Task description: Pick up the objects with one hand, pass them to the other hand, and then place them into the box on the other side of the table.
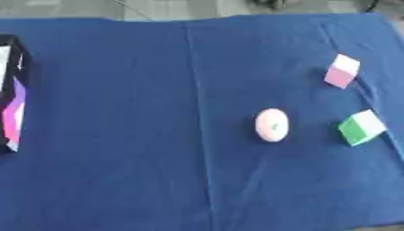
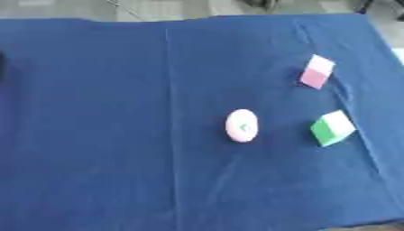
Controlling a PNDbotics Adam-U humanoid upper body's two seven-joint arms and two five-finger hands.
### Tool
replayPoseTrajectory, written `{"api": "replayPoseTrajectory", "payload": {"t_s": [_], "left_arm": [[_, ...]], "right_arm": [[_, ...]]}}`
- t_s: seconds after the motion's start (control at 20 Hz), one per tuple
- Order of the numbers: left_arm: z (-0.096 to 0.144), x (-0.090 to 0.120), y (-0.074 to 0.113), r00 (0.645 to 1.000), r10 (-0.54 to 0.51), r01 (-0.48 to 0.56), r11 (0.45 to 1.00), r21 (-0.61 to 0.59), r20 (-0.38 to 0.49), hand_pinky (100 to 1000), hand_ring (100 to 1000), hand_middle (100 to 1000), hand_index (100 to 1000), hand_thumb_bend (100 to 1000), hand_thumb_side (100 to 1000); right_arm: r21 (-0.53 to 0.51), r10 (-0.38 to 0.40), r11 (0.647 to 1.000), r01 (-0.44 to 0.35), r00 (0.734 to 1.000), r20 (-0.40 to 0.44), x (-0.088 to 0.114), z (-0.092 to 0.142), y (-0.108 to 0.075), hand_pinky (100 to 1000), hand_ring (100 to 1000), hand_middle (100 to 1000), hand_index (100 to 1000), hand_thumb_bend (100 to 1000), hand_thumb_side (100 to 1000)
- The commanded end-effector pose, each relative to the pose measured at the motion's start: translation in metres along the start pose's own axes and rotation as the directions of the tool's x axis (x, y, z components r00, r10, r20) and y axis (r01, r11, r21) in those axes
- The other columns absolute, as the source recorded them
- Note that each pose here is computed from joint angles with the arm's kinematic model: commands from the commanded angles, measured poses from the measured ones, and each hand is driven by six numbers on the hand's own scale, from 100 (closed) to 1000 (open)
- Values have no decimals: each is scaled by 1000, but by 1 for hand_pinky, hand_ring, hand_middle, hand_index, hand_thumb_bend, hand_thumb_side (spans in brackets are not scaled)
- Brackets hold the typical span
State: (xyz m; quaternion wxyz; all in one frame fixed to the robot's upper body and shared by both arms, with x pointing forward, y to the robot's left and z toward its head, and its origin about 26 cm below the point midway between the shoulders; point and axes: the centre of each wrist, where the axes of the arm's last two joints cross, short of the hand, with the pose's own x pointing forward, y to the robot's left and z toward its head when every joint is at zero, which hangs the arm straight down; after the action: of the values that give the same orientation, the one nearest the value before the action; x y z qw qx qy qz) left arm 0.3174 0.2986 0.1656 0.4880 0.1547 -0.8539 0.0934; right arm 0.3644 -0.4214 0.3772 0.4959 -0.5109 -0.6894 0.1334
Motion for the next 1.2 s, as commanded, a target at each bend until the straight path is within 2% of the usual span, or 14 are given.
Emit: {"api": "replayPoseTrajectory", "payload": {"t_s": [0.05, 0.55, 0.6, 0.65, 0.7, 0.8, 0.9, 1.05, 1.2], "left_arm": [[-6, 11, 6, 999, -22, 22, 1000, 1, 45, 711, 837, 760, 874, 192, 914], [-6, 12, 6, 998, -24, 24, 1000, 0, 50, 711, 837, 760, 873, 192, 913], [-6, 13, 6, 998, -24, 24, 1000, 0, 51, 711, 836, 760, 873, 192, 913], [-7, 13, 6, 998, -24, 24, 1000, -1, 51, 711, 836, 760, 873, 192, 913], [-7, 13, 6, 998, -24, 24, 1000, -2, 51, 711, 836, 760, 873, 192, 914], [-7, 13, 6, 998, -25, 26, 1000, -4, 49, 711, 836, 760, 873, 192, 915], [-7, 12, 6, 999, -26, 27, 1000, -6, 47, 710, 836, 760, 873, 192, 915], [-7, 12, 6, 999, -25, 25, 1000, -5, 46, 710, 836, 759, 873, 192, 916], [-7, 12, 6, 999, -24, 24, 1000, -5, 45, 710, 835, 759, 872, 193, 916]], "right_arm": [[-45, 36, 998, -35, 999, 13, 4, -1, -24, 851, 801, 809, 897, 100, 303], [-16, 52, 999, -52, 999, 6, 2, -1, -22, 857, 816, 822, 901, 101, 299], [11, 69, 998, -69, 998, 3, 1, -1, -21, 859, 819, 825, 902, 113, 300], [59, 97, 994, -97, 995, 0, -1, -1, -18, 873, 853, 850, 914, 209, 321], [138, 141, 981, -140, 990, 2, -3, -1, -14, 880, 870, 864, 921, 238, 330], [304, 248, 921, -243, 968, 21, -7, -2, -10, 899, 905, 886, 926, 313, 324], [434, 348, 836, -335, 936, 51, -9, -5, -9, 913, 925, 899, 936, 359, 308], [559, 446, 714, -421, 890, 100, -9, -7, -10, 928, 948, 907, 937, 435, 237], [636, 498, 617, -463, 856, 140, -11, -7, -9, 939, 960, 910, 926, 496, 153]]}}
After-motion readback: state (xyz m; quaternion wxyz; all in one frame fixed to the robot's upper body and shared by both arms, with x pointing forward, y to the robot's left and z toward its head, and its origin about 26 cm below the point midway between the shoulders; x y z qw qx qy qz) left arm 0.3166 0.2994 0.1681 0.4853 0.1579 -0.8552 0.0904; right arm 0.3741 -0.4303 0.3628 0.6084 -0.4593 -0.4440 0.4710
